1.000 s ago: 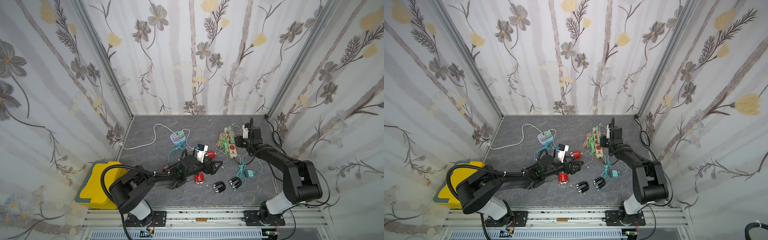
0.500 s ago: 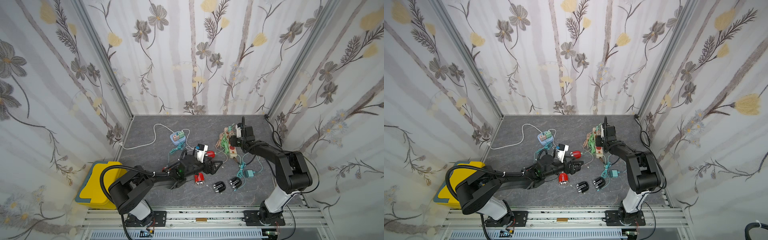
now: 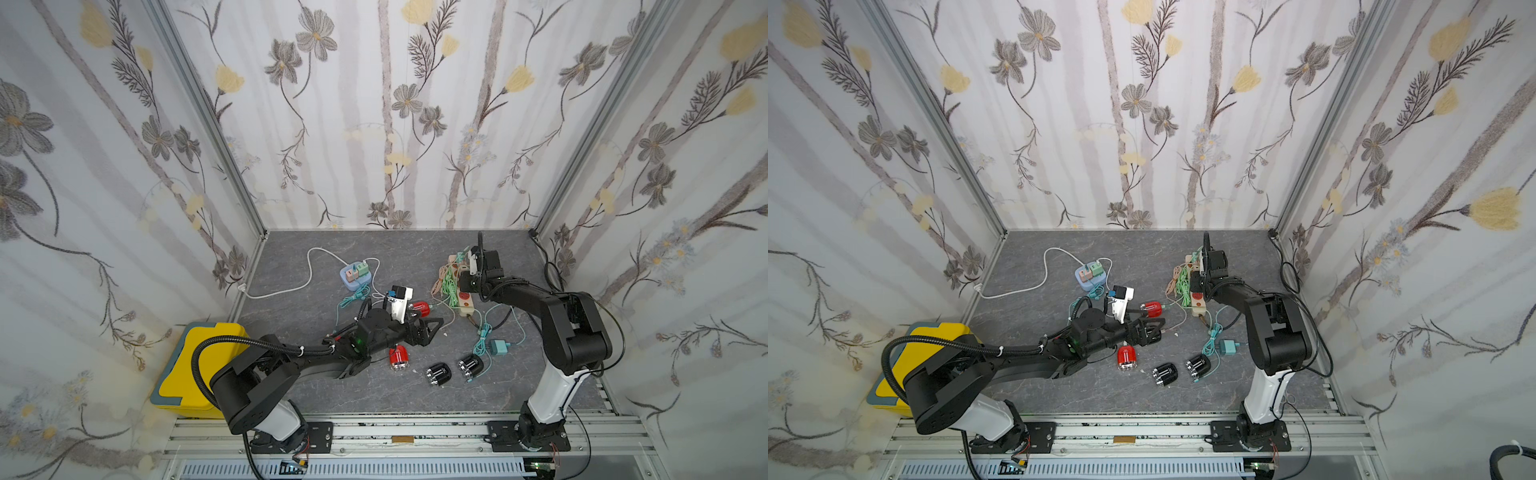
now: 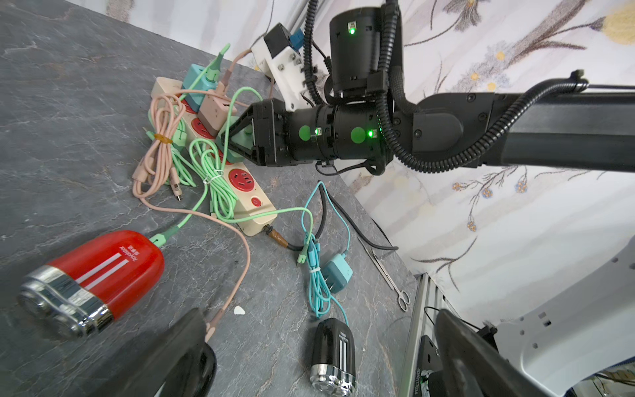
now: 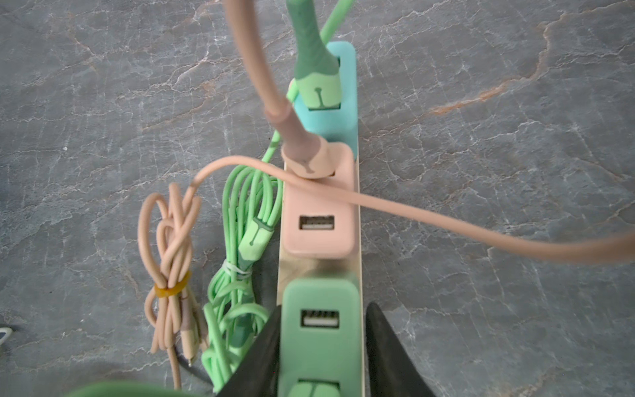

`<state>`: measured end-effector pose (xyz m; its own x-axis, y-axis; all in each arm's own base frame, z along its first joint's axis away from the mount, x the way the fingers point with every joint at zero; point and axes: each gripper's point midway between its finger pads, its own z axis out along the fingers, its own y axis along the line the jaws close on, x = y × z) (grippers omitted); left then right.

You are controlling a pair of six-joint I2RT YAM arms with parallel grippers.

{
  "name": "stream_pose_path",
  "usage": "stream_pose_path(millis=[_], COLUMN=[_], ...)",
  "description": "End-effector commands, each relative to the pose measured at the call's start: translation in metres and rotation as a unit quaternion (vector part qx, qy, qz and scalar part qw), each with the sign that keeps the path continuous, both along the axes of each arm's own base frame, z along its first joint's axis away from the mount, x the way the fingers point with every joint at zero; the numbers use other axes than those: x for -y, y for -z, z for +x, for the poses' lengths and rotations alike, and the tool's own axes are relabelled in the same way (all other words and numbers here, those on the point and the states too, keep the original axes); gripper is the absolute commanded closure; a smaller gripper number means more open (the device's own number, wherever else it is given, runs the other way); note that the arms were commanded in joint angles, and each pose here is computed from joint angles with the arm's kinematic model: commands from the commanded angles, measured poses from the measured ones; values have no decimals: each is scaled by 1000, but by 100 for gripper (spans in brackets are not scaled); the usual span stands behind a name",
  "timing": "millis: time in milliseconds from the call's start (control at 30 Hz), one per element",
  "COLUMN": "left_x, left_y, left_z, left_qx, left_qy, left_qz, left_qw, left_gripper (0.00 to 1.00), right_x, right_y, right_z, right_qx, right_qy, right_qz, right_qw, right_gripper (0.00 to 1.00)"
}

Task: Unplug the electric shaver
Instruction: Remove the plug from the socket.

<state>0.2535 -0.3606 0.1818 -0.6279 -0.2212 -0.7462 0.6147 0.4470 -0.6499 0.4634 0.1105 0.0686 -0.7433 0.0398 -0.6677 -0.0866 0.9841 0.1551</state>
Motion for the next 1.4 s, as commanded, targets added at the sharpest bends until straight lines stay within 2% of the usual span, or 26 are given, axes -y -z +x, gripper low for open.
stream_pose_path(millis=[0,200,433,700,933,967,1133,1367], left_x=[-4,-10,-13,8,25,27,43,50], left_y=[-6,-8,-11,-22,-17,-17,-13,6], left_z=[8,15,23,24,38,40,51,47], left_qx=[-4,-25,-60,-73,-92,-91,-102,-130], left_qy=[-23,-42,-29,20,27,26,38,46], left_qz=[-6,-3,-38,-70,-80,-79,-68,-58], left_qw=[1000,999,997,995,992,992,992,989], left_gripper=[0,0,7,23,29,30,36,41], right_x=[-1,-2,-11,-13,-19,-19,-22,-25], right_y=[-7,-40,-67,-89,-97,-87,-87,-92], right_z=[4,-2,-25,-49,-69,-76,-87,-91], right_qx=[13,56,91,124,150,141,145,145], right_qy=[-5,-9,-38,-51,-76,-79,-91,-91], right_qz=[-11,-12,13,17,43,44,57,77], right_qw=[1000,998,995,991,985,986,984,982], right_gripper=[69,79,81,83,83,83,83,83])
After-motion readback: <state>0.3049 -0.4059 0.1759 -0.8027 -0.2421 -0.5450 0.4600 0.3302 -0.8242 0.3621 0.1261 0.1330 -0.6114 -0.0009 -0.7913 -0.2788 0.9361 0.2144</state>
